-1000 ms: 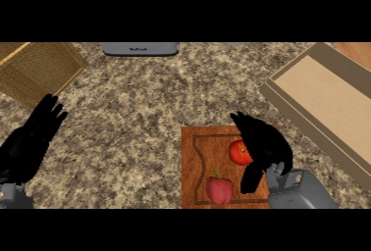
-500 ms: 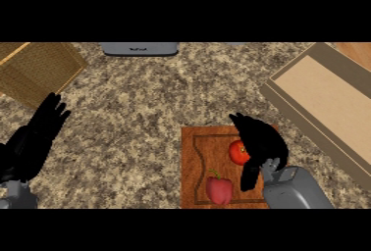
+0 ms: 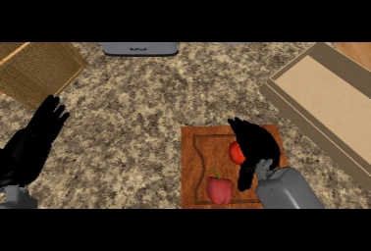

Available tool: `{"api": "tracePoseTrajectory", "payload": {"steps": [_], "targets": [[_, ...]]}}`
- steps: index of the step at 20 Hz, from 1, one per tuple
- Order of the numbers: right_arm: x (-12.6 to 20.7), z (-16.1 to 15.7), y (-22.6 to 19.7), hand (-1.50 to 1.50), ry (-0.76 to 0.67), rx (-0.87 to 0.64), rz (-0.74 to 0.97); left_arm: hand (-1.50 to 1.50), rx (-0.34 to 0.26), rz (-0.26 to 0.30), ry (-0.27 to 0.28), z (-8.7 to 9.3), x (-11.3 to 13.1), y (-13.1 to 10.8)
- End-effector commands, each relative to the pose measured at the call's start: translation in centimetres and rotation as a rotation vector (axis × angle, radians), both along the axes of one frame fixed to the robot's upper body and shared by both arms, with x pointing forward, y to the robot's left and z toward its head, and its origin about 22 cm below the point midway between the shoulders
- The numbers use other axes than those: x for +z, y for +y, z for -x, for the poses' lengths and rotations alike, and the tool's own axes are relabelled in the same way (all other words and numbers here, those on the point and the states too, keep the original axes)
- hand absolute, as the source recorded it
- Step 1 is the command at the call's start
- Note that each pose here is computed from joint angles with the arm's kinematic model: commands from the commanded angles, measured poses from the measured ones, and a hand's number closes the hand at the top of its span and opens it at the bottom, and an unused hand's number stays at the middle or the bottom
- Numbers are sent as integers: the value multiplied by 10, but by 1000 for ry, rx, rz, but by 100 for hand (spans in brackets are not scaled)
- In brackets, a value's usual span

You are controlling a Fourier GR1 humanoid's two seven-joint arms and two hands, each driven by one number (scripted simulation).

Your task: Pick the tomato from the cutting board and place it in the cardboard box

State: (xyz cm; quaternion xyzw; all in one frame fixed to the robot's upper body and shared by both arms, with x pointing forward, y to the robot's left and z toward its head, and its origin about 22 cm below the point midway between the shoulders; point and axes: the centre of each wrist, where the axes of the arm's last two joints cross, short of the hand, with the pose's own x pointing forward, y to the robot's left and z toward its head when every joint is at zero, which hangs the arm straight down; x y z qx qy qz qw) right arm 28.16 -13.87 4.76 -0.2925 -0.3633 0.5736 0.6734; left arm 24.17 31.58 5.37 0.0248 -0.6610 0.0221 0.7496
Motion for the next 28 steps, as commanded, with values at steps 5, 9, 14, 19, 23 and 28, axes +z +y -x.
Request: {"api": "tracePoseTrajectory", "payload": {"steps": [5,9,14,19,23,28], "targets": [[-2,5,3,150,-20,-3,-4,0,-4,-5,0,5,-4,9],[-24,6,2,150,-91,75,-31,0,7,5,0,4,3,10],[-19,-5,-16,150,-103,89,-15,0,6,-1,5,-11,2,-15],[-14,-28,-27,150,-114,146,-13,0,-23,13,15,-3,-2,7],[-19,-38,-44,150,-139,134,-32,0,3,3,-2,-23,-3,2],[0,-44,-50,150,-249,113,23,0,6,-1,17,-7,-4,7]]}}
